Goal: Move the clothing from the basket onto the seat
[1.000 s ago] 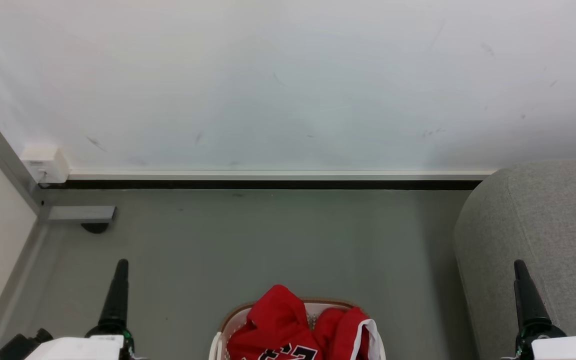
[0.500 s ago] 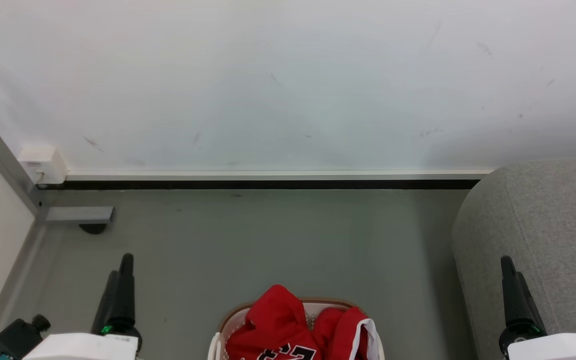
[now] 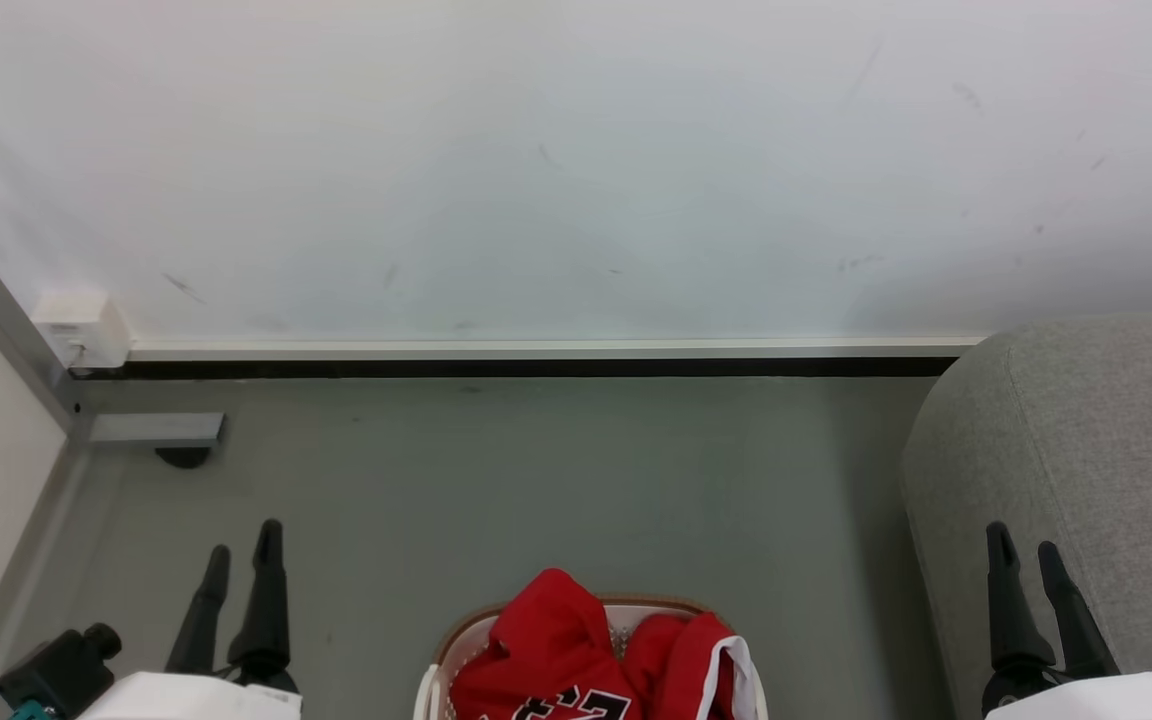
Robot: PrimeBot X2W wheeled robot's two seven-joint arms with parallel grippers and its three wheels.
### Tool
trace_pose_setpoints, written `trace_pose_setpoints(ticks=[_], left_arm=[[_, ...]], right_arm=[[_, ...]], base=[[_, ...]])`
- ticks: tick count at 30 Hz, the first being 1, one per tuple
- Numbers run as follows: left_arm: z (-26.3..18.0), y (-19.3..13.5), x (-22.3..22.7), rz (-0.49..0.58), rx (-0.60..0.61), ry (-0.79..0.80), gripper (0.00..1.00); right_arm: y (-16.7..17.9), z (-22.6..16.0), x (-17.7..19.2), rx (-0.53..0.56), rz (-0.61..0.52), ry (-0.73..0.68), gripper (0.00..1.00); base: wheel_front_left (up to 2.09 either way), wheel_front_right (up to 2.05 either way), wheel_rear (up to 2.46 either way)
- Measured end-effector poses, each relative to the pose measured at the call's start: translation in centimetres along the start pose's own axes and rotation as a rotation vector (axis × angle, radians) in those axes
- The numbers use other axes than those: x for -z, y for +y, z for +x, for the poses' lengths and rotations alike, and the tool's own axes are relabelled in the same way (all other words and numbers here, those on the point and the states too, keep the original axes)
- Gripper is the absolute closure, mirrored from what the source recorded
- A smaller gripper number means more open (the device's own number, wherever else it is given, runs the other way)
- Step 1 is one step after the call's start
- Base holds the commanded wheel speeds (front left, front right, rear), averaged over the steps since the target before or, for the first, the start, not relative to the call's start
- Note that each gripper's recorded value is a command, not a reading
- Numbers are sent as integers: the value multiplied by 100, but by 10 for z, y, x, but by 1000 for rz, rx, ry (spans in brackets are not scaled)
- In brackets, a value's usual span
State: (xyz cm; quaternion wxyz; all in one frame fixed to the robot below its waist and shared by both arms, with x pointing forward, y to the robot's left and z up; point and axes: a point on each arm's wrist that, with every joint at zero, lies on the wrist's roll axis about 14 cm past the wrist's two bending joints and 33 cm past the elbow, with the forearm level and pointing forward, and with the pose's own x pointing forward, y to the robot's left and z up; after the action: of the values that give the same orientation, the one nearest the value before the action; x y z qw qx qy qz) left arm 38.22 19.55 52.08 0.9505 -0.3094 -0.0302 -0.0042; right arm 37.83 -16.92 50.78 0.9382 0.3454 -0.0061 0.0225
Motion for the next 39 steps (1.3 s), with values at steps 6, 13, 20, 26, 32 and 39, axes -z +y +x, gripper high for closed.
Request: trace_pose_setpoints(ticks=[6, 13, 20, 26, 32, 39], left_arm=[[-2, 2, 4, 82, 0, 5, 0], [-4, 6, 14, 157, -3, 32, 0], [-4, 3, 14, 238, 13, 30, 0], [-4, 1, 14, 289, 25, 25, 0], [-4, 0, 12, 325, 32, 10, 0], [-4, -2, 11, 376, 44, -1, 0]], right_arm=[[-4, -3, 12, 5, -86, 35, 0], [-1, -5, 26, -15, -185, 73, 0], [4, -5, 28, -45, -278, 77, 0], [9, -5, 30, -68, -333, 77, 0], [13, -5, 32, -89, -381, 75, 0], [17, -4, 30, -109, -423, 58, 0]], base=[[0, 0, 0], [0, 0, 0], [0, 0, 0], [0, 0, 0], [0, 0, 0], [0, 0, 0]])
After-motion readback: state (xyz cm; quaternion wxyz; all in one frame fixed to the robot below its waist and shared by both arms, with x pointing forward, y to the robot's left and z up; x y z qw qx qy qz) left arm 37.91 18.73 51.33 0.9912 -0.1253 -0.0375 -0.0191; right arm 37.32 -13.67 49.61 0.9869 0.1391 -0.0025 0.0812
